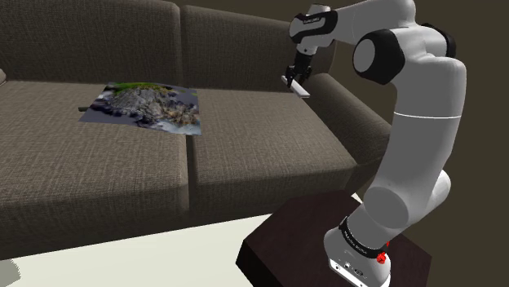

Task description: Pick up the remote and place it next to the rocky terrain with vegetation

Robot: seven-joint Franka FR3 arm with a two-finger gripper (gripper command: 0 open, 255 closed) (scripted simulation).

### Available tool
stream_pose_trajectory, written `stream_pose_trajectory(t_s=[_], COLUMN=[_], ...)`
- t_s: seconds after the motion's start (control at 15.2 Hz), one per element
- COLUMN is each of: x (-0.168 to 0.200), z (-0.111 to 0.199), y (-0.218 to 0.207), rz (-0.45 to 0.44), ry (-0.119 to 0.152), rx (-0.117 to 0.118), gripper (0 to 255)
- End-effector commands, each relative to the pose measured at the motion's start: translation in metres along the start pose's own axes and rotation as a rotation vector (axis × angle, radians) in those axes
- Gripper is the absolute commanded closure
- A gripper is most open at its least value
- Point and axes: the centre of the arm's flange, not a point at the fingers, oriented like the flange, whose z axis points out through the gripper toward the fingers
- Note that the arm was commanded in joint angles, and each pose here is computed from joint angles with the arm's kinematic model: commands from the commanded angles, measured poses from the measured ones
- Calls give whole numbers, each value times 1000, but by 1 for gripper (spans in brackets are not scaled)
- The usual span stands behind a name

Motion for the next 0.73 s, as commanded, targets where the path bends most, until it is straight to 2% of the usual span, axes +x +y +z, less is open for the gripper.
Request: stream_pose_trajectory(t_s=[0.0,0.46,0.66], x=[1,2,-10], z=[-11,-45,-46], y=[0,1,-37], rz=[0,0,0], ry=[0,0,0], rx=[0,0,0], gripper=[255,255,255])
